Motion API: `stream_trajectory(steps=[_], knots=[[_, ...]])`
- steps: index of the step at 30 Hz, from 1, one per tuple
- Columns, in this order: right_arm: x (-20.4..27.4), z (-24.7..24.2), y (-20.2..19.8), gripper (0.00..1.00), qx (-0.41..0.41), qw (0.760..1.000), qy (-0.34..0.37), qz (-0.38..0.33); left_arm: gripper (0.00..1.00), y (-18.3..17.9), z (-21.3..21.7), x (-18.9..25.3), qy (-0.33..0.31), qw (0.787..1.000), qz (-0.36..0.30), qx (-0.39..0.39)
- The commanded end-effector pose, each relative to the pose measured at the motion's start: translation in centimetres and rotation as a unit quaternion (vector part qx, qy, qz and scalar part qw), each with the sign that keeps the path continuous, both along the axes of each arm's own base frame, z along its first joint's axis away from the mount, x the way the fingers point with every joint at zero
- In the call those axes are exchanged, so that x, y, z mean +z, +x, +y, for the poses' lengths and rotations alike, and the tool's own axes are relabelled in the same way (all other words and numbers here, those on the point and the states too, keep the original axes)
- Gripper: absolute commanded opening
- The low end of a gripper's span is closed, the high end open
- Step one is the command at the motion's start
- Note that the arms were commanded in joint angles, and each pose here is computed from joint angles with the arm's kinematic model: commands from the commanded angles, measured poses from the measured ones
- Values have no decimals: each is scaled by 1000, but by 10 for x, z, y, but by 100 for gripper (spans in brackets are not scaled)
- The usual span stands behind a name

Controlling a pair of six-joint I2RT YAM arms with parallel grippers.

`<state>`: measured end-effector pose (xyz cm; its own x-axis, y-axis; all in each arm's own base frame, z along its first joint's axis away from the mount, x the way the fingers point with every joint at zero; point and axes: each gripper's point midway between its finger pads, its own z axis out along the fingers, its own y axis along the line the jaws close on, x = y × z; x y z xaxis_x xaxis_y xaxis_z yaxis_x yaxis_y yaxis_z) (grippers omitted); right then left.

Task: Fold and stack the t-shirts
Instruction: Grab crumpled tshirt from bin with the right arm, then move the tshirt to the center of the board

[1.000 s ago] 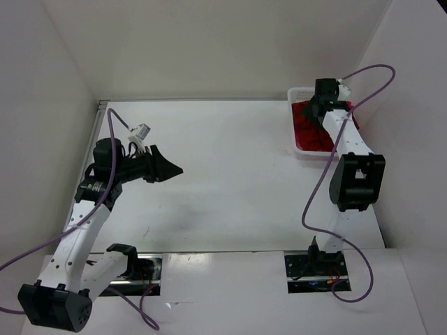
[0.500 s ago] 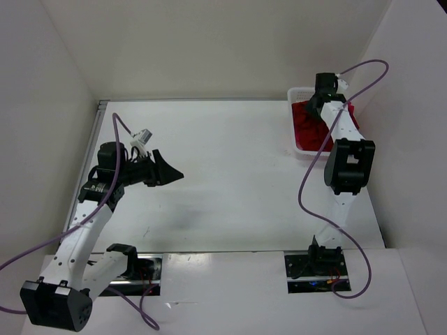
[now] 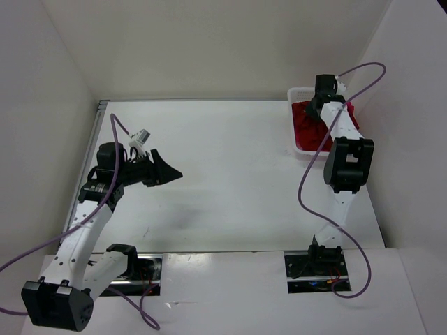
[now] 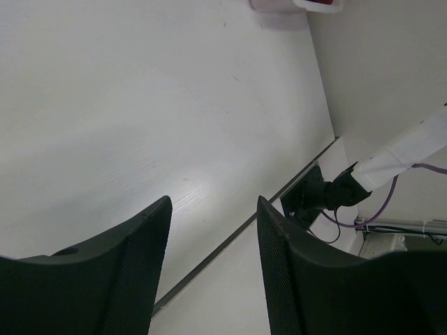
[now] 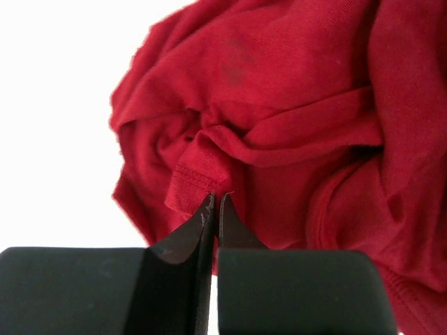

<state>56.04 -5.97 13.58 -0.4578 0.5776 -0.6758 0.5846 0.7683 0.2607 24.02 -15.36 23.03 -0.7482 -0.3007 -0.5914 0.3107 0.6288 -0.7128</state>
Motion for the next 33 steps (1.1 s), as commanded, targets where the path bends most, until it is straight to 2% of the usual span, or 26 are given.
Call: stream_trajectory(steps=[1,4,6,9,11,12,14,17,18,19,21,23,26,28,29,31,32,33], knots=[[121,9,-7,0,19,991,8,-129,59,6,-1,14,-15,1000,-20,6],[194,27,-38,0,44,978,40,-201,59,5,-9,30,-55,998,-21,-4],[224,38,-52,0,54,968,68,-236,59,5,-13,43,-86,996,-32,-7],[312,83,-91,0,121,933,98,-324,59,8,-11,53,-105,994,-15,25],[353,113,-115,0,178,911,119,-353,59,8,-8,55,-101,994,-17,39],[381,134,-131,0,219,891,137,-373,59,9,-5,57,-98,994,-21,48],[436,180,-174,0,310,838,167,-417,60,12,0,57,-91,993,-20,70],[501,215,-238,0,385,765,195,-478,60,16,5,64,-87,992,-24,88],[518,227,-258,0,411,738,206,-495,60,22,10,63,-83,991,-21,103],[544,237,-293,0,447,694,221,-519,61,28,13,62,-79,990,-18,114],[566,241,-327,0,476,654,238,-537,62,35,16,63,-76,989,-17,124],[588,243,-371,0,517,601,246,-558,62,45,20,62,-73,988,-16,137],[609,241,-420,0,549,549,254,-577,62,59,27,66,-62,985,-20,158],[608,239,-422,0,544,554,249,-579,62,66,31,68,-52,984,-20,168],[593,242,-405,0,539,577,261,-555,63,68,33,75,-51,983,-30,174],[564,249,-378,0,536,607,275,-518,63,72,38,77,-44,982,-32,183],[532,256,-346,0,527,636,296,-479,63,73,38,73,-42,982,-24,183],[519,259,-336,0,526,641,299,-473,64,73,38,76,-40,982,-31,181]])
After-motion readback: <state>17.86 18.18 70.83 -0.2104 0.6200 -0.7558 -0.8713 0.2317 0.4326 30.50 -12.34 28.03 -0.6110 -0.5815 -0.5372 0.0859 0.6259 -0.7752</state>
